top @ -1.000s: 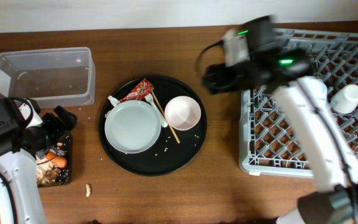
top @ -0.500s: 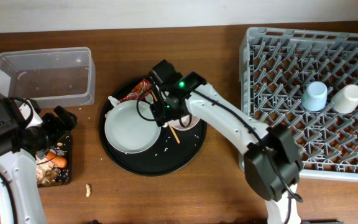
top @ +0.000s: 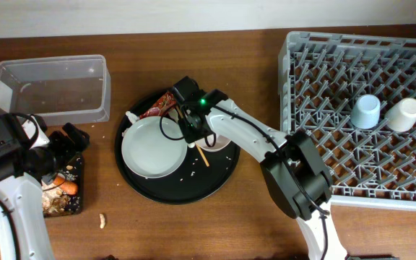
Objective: Sort waste into correct bins and load items into the dishwasher rack
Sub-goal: 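Reach the right gripper back to the pink bowl on the plate, then grasp the pink bowl rim with the right gripper and lift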
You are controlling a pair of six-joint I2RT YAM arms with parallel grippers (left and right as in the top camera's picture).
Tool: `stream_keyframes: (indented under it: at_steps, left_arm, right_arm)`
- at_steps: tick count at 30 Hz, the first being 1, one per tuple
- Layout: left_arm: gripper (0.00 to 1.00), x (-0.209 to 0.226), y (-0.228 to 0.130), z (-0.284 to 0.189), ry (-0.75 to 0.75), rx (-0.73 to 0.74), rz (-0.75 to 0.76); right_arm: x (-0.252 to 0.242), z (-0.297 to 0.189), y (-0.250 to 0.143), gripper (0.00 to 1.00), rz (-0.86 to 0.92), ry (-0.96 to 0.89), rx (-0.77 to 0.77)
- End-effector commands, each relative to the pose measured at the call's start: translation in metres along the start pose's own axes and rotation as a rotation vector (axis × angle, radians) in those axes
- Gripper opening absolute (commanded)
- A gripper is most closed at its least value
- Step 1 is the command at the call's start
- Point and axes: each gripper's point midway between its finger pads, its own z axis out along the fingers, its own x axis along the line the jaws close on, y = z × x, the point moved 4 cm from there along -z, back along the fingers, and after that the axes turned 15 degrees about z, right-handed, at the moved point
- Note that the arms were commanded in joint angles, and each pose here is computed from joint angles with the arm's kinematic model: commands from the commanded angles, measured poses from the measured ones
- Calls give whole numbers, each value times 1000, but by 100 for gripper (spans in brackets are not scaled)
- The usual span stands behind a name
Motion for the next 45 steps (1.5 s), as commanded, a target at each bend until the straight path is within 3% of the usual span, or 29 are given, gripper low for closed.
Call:
stream_keyframes:
  at_steps: [1,12,19,25,33,37,40,45]
  left_arm:
    - [99,-1,6,-4,-5,-18,17]
    - [99,-1,6,-4,-5,-19,17]
    - [99,-1,6,-4,-5,-18,17]
    - [99,-1,6,-4,-5,-18,17]
    - [99,-1,6,-4,-5,-18,17]
    - [99,-1,6,-4,-5,-18,17]
    - [99,-1,6,-4,-5,-18,17]
    - [99,-1,6,-4,-5,-18,17]
  right_arm:
    - [-5,5,0,35,33,-26,-2]
    - [-4,-2,2,26,33,-22,-9]
    - [0,-23,9,4,33,-19,-13]
    - [0,-30,8,4,42,-21,-5]
    - [-2,-122,34,4,88,14,-80]
    - [-32,-182,50,4,165,28,-152]
    - [-81,-217,65,4,272,27,-220]
    - [-165,-233,66,4,418,174,-124]
